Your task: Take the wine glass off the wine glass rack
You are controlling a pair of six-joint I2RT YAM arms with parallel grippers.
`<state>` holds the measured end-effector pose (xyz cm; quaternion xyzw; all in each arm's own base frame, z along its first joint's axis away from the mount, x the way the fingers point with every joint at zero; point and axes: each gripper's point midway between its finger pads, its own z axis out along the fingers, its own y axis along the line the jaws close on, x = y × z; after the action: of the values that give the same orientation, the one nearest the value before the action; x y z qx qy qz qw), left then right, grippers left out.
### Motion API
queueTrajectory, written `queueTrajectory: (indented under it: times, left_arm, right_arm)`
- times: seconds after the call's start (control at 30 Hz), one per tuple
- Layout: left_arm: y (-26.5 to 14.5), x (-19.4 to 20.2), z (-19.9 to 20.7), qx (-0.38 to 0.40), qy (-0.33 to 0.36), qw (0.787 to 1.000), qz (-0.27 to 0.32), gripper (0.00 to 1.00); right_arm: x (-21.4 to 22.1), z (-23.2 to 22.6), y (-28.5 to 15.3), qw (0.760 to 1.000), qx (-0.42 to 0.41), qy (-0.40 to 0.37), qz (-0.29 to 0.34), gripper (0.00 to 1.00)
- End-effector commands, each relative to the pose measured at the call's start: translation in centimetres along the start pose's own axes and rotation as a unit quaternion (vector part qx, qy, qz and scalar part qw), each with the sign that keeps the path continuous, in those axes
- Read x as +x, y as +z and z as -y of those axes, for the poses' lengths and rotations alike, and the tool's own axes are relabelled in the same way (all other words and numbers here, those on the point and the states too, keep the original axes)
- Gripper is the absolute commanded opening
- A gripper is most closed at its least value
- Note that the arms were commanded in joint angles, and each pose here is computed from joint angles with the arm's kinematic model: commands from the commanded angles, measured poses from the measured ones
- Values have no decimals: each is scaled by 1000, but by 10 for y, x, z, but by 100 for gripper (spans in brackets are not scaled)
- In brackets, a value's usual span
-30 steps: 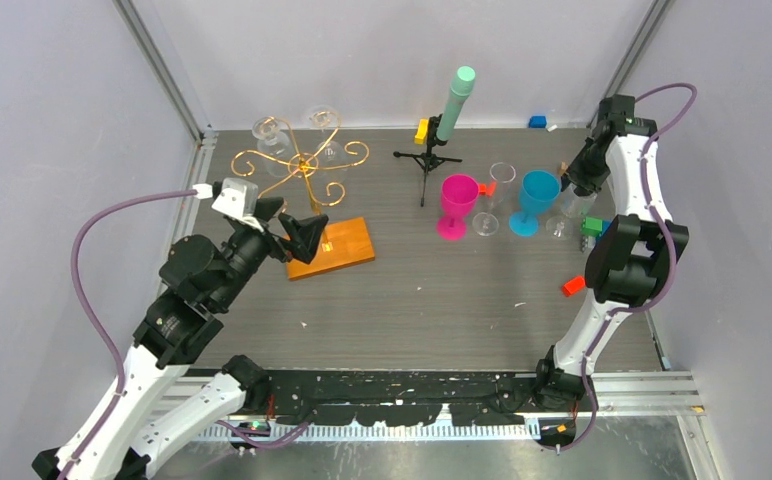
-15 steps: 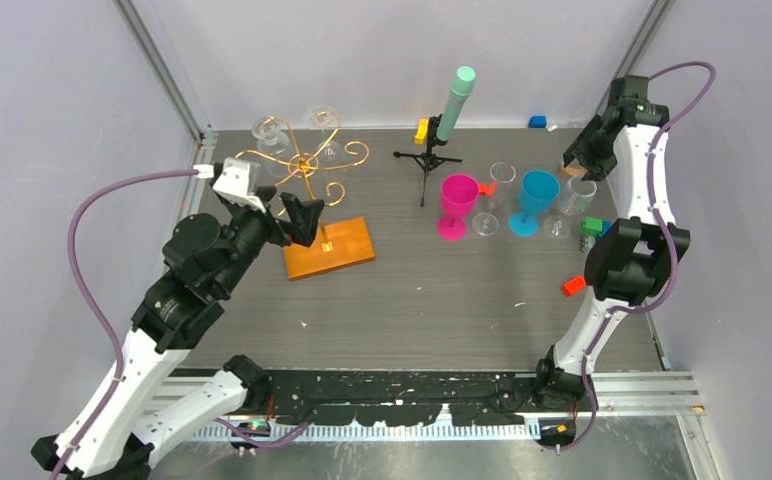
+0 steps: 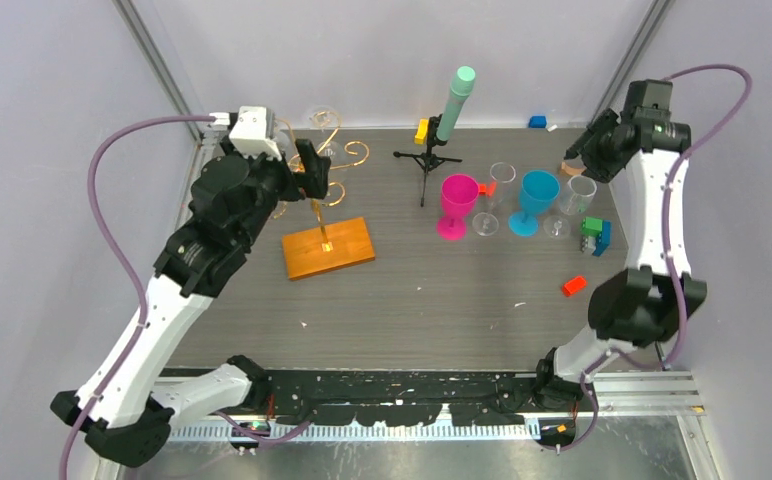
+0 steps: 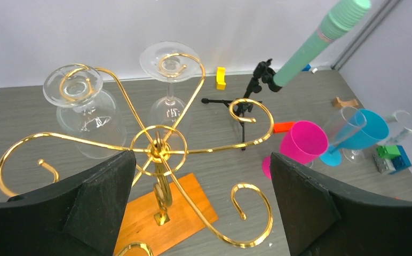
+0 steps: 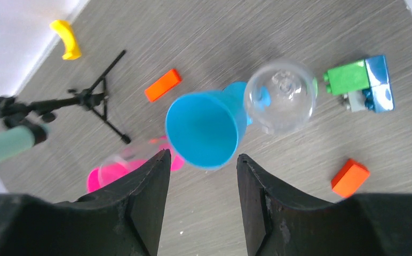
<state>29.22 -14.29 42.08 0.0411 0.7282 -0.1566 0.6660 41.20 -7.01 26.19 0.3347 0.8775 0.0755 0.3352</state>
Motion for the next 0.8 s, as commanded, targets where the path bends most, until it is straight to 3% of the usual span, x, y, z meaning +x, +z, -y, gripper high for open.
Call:
queueTrajectory:
  times: [0.0,0.13,0.37,0.63,0.77]
  left_arm:
    - [22,-27,-4,1,-51,998,23,100]
    - [47,-30,-32,-4,-116,993,5,100]
    - [58,-45,-91,-49,-146,988,18,100]
    - [73,-33,-147,-62,-221,973,-16,68]
    - [81,-24,-153,-27,-254,965,-54,63]
  right_arm:
    - [-2,-25,-63,993,-87,24,69,54]
    - [20,-30,-80,990,-128,27,59,54]
    - [49,-28,-92,987,-155,26,44,54]
    - [82,-24,-87,986,-165,26,10,48]
    - [98,-21,-85,986,-165,22,-2,47]
